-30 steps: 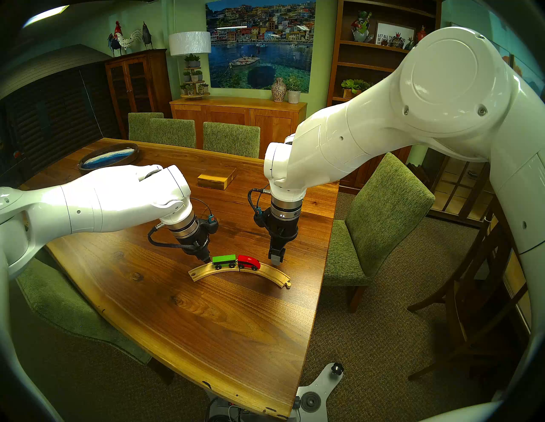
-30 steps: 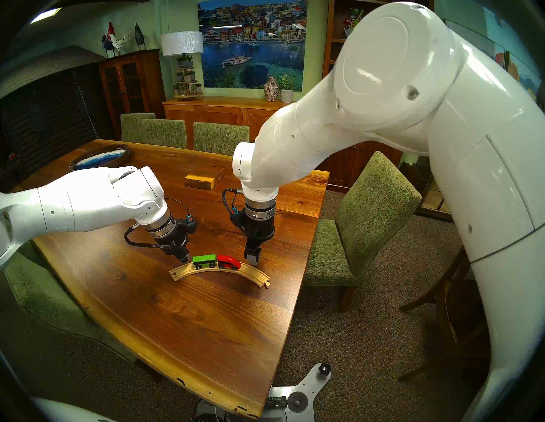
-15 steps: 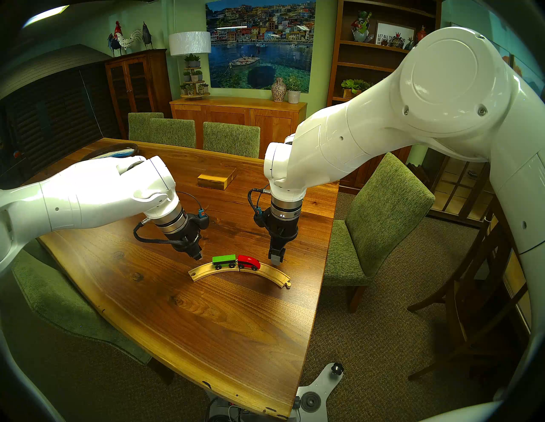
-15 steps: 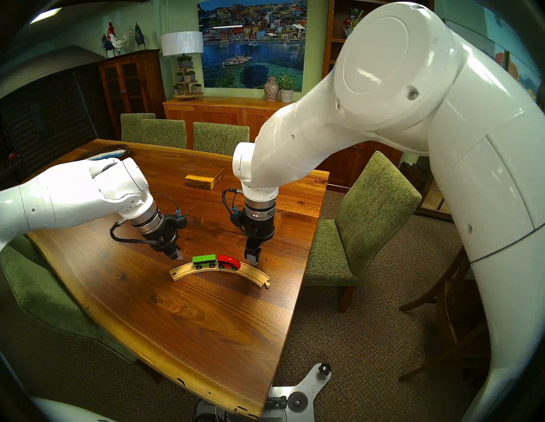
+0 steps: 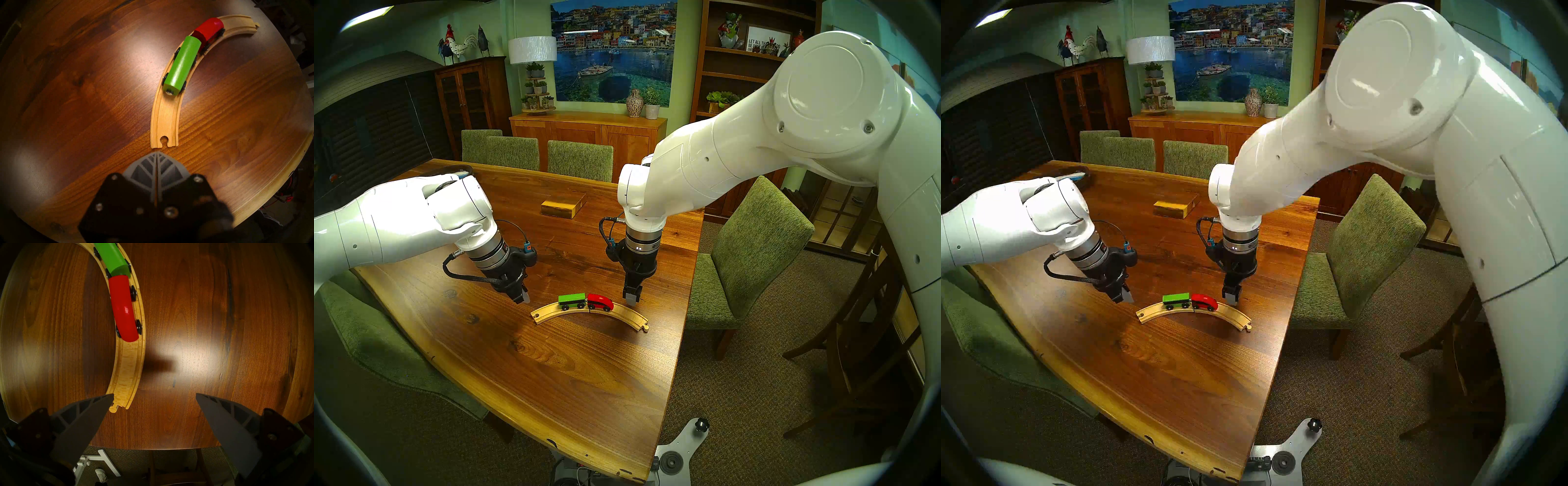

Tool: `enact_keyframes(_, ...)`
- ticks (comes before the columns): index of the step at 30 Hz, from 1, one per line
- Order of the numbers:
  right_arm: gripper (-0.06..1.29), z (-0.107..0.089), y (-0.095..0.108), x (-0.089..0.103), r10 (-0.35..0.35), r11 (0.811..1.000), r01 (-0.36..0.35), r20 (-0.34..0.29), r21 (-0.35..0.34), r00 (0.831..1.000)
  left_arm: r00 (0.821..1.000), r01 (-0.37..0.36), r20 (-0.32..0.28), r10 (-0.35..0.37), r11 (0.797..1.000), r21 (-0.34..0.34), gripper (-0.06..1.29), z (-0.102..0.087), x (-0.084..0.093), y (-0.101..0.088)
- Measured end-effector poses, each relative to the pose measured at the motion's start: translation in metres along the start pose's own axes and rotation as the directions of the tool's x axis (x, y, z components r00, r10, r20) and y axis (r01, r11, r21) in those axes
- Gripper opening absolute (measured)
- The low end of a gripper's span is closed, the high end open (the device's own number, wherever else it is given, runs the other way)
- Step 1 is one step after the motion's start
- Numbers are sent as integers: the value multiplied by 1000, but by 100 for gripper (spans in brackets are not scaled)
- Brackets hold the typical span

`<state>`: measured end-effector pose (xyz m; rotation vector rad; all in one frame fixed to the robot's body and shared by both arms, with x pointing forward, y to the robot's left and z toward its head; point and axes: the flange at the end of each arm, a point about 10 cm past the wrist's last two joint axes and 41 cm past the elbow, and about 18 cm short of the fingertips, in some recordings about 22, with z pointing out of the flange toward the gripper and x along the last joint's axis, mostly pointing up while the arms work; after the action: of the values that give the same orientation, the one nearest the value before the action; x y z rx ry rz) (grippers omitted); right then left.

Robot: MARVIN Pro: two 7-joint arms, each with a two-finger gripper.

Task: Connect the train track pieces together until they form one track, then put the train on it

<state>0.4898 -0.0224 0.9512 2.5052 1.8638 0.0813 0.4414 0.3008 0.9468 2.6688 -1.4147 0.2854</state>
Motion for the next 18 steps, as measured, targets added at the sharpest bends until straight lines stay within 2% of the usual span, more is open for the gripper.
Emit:
enact_keyframes(11,124,0,0,0,0,1000,0,0,0,1000,998,-56,-22,55,998,-19,-2,6,14,-5)
enact_keyframes(18,124,0,0,0,0,1000,0,0,0,1000,997,-77,-20,76,996,-46,-2,21,30,-4)
